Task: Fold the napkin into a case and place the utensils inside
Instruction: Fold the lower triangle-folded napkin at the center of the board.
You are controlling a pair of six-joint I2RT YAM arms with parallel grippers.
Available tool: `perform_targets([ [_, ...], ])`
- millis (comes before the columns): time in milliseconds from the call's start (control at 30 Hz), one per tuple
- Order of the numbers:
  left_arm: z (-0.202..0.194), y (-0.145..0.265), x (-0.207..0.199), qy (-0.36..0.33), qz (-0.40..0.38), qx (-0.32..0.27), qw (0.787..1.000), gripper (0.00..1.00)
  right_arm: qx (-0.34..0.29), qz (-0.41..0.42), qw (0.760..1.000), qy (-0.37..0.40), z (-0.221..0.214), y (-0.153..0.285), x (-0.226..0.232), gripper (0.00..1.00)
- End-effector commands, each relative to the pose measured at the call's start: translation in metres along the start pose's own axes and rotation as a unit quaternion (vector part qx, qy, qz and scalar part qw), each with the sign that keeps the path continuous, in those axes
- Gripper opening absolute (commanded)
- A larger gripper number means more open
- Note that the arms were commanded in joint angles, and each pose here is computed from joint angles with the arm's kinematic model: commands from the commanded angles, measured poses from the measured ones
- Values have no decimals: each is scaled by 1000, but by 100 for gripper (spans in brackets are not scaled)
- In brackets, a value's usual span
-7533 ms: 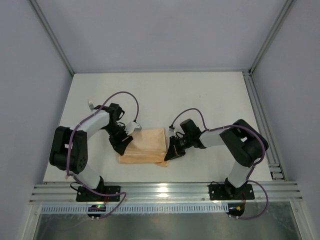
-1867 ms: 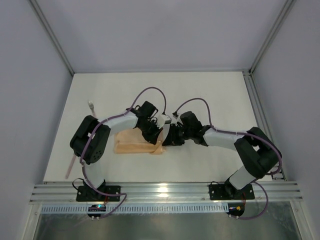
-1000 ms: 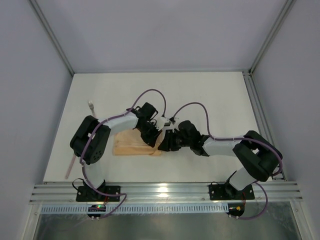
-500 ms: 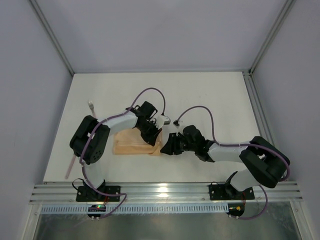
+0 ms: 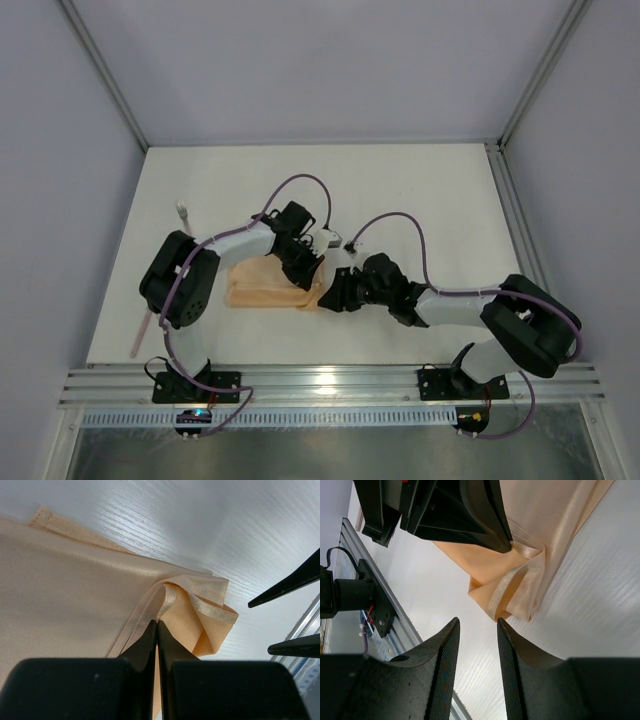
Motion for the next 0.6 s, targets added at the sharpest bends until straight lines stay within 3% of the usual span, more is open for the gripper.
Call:
perform_targets([
  [0, 14, 11, -3, -15, -1, -34, 999, 0, -26, -4, 1000, 12, 13, -7, 3, 40],
  [233, 14, 10, -2, -16, 1, -32, 999, 0, -11, 5, 1000, 7, 8, -20, 4, 38],
  [500, 9, 10, -2, -21, 5, -29, 999, 0, -10, 6, 1000, -3, 6, -27, 5, 8],
  [567, 6, 11, -1, -30, 8, -25, 999, 0, -4, -5, 1000, -4, 8, -24, 5, 4],
])
Point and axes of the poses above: each gripper's point midway between its finger pads, its own y axis back along the fingers, its own x axis along the line the jaws close on, z = x × y, the point moved 9 cm from there along y, back along the fingers, and after that the axes turned 13 degrees about y, right-handed, at the moved point
